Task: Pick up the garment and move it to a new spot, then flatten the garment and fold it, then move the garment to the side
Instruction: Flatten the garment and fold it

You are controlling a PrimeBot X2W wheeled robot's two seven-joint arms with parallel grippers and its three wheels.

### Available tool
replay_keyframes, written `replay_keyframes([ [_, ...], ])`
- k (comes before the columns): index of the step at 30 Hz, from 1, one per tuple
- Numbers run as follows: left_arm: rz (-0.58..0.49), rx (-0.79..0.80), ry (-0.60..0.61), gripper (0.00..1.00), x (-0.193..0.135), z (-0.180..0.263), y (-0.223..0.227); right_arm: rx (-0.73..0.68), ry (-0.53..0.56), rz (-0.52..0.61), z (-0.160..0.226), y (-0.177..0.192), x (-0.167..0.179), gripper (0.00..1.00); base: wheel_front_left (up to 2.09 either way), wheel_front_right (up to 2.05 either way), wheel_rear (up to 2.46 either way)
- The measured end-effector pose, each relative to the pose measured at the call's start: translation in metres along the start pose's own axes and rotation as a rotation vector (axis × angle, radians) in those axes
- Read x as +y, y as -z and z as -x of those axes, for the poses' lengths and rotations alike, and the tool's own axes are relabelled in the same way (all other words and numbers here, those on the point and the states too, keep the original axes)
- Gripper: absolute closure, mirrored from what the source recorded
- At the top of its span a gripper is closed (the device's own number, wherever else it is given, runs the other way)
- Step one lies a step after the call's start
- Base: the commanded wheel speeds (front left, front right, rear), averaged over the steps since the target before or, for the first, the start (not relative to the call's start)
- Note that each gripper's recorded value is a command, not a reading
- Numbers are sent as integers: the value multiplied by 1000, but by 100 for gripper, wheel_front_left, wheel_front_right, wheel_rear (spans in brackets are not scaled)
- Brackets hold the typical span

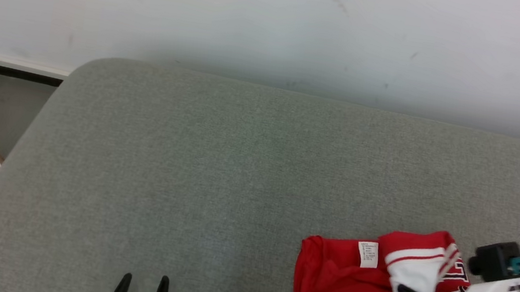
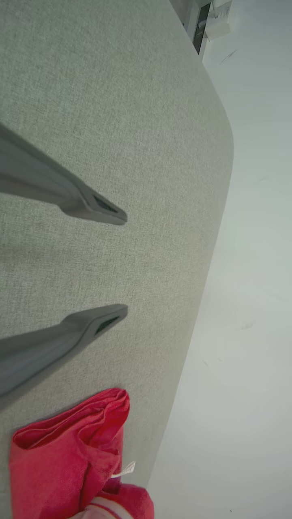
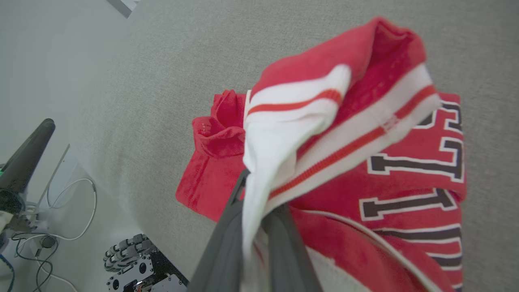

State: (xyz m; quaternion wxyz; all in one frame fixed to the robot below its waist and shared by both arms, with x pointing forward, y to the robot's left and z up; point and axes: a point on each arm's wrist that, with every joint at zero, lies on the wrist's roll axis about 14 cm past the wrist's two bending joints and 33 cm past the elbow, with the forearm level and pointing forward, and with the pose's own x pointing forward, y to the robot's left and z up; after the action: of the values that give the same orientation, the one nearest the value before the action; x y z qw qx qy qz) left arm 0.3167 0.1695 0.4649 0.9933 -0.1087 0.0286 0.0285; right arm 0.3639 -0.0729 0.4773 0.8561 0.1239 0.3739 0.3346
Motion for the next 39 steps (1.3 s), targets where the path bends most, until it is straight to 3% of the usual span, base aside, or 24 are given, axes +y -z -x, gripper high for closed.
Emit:
replay_keyframes([
  [10,6,32,-17,0,2,7,10,2,-55,-13,-52,9,43,100,0,0,0],
  [11,7,33,-20,0,3,8,10,-4,-51,-10,-55,8,43,93,0,0,0],
  [12,9,36,-24,0,4,8,11,-16,-43,-15,-57,7,42,67,0,0,0],
  [14,9,36,-30,0,5,8,11,-29,-44,-17,-60,6,45,0,0,0,0],
  [22,6,33,-22,0,4,7,10,-286,-162,-87,-41,-43,78,0,0,0,0],
  [25,-5,30,-9,0,1,5,9,-427,-141,-43,-22,-66,79,0,0,0,0],
  [30,-15,14,17,0,-4,1,5,-608,25,122,16,-86,48,0,0,0,0],
  [39,-22,-29,43,0,-8,-1,-8,-762,376,281,82,-62,-38,0,0,0,0],
])
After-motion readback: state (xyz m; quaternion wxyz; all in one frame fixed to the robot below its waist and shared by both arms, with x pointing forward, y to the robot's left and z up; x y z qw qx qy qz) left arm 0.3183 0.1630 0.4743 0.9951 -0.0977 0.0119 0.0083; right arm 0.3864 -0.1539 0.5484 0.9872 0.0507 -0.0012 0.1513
